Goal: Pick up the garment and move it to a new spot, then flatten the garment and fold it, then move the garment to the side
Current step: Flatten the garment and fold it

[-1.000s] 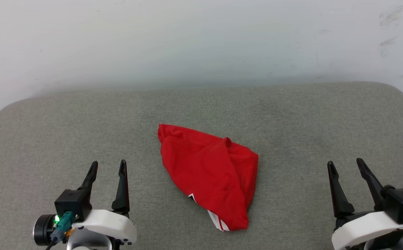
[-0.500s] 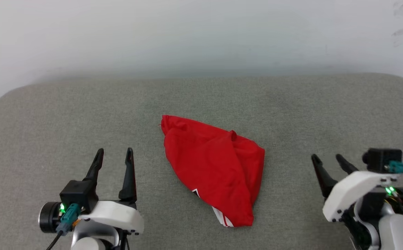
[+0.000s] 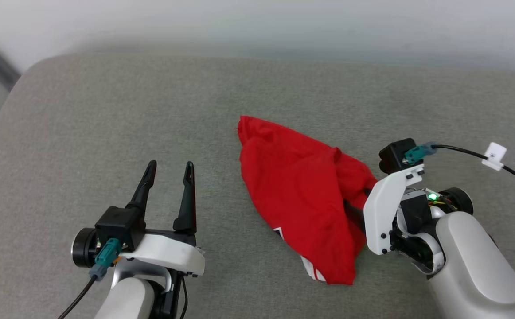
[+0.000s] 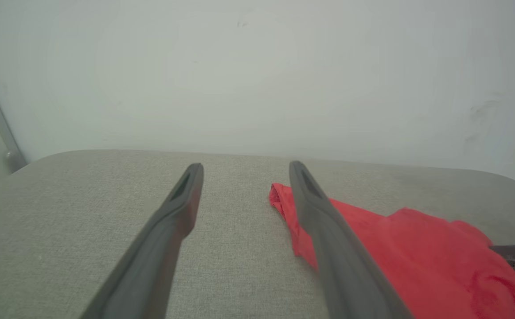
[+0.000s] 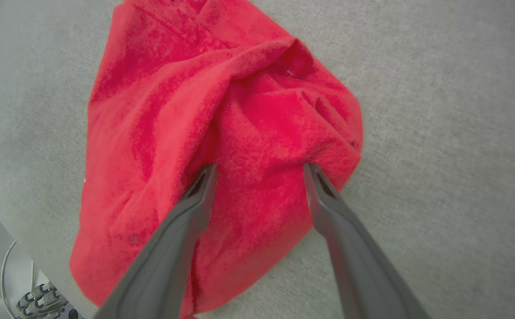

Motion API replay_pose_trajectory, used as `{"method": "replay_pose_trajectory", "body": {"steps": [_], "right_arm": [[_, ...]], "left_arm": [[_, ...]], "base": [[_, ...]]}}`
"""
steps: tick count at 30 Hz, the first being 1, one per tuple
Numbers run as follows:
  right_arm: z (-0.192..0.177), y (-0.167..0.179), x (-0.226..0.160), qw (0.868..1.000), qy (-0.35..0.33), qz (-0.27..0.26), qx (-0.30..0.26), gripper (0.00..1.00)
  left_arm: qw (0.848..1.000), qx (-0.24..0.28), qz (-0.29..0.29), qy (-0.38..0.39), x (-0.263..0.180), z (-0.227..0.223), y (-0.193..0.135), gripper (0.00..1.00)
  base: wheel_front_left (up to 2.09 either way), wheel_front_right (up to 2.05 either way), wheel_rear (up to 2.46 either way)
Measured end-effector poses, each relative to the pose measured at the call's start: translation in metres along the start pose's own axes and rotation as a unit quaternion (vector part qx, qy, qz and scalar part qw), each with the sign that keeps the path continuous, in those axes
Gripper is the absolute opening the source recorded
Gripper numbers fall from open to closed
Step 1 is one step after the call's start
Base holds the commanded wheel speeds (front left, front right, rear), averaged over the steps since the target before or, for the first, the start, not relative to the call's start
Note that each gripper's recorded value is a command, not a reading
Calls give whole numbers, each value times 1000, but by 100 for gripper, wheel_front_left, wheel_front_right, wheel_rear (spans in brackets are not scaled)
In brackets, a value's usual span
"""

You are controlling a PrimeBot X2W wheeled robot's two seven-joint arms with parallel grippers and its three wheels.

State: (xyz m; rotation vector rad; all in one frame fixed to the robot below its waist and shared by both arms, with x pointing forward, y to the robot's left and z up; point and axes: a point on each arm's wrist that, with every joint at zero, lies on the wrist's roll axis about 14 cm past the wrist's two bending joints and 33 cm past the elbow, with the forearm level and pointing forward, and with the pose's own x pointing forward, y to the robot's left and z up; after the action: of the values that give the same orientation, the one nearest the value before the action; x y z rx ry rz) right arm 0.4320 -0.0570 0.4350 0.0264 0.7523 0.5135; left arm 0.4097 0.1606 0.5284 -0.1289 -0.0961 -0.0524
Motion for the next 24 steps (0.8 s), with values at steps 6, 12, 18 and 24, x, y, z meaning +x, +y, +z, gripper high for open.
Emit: {"method": "replay_pose_trajectory", "body": {"steps": [6,12,18,24], "right_arm": [[-38,-2,25,996,92,6,-1,100],[-30,1,27,997,71,13,5,0],[21,-22,0,998,-50,-14,36,0],[-26,-92,-49,977,-88,-113,157,0]], "left_arm": [[1000,1,18,8,0,-9,12,100],[1000,-2,25,10,-1,-11,15,100],[1000,-3,22,3,-4,-8,11,100],[1000,-7,12,3,-7,-6,3,100]], "base": [[0,0,0],[0,0,0],[0,0,0],[0,0,0]]}}
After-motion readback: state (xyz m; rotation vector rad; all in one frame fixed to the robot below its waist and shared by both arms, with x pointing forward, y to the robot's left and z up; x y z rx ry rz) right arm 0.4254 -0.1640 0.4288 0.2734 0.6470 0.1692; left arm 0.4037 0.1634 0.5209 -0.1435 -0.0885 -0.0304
